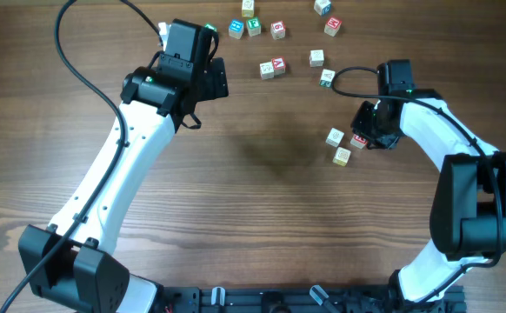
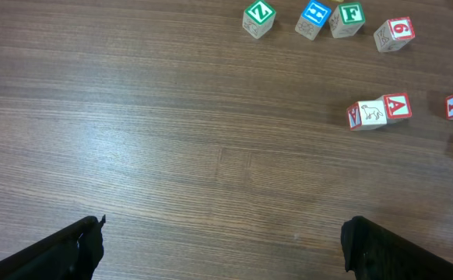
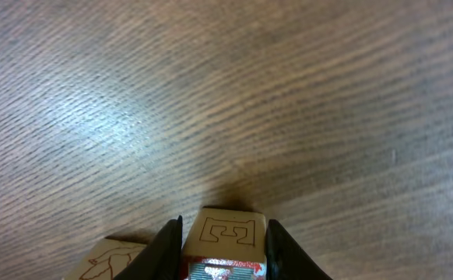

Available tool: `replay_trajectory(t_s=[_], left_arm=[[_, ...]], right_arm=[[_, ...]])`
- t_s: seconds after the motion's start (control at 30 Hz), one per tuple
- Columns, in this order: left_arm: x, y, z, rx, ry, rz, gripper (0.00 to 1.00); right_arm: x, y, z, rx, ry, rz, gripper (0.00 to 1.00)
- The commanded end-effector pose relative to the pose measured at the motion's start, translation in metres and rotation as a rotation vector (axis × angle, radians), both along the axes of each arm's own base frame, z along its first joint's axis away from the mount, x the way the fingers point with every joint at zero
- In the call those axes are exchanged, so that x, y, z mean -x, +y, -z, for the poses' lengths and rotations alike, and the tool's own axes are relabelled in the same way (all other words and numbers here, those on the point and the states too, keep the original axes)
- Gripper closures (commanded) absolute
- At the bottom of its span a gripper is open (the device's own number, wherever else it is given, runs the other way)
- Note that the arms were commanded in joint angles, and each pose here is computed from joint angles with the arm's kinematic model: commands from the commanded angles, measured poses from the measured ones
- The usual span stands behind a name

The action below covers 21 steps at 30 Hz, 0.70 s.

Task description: Form a circle

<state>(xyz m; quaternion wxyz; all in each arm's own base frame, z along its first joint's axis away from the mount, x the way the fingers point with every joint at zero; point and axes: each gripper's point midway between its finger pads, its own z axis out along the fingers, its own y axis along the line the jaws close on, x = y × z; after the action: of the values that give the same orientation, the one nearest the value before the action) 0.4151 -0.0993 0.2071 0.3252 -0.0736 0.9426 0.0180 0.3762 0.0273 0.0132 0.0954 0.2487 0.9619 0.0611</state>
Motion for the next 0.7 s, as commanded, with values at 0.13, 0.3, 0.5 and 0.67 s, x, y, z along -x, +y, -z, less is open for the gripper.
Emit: replay_trajectory(t_s=[0.13,0.3,0.5,0.67], left_arm=[[-0.0005,0.0018,0.0017,0.003,0.001,-0.012,0.0],[-0.0005,0.0018,0.0017,0.003,0.001,-0.012,0.0],[-0.0005,0.0019,0.0015,0.003,0.001,-0.012,0.0],[-0.0005,0.0019,0.0017,0.003,0.001,-0.012,0.0]], right_arm=[[0.0086,0.0035,0.0027,-0.045,0.052,0.164,0.72],[0.0082,0.0043,0.0026,-0.063,0.056,0.232,0.72],[0.0065,0.0061,0.0021,-0.082,0.054,0.268,0.72],[0.0031,0.0124,0.0006,-0.125,0.048,0.289,0.72]])
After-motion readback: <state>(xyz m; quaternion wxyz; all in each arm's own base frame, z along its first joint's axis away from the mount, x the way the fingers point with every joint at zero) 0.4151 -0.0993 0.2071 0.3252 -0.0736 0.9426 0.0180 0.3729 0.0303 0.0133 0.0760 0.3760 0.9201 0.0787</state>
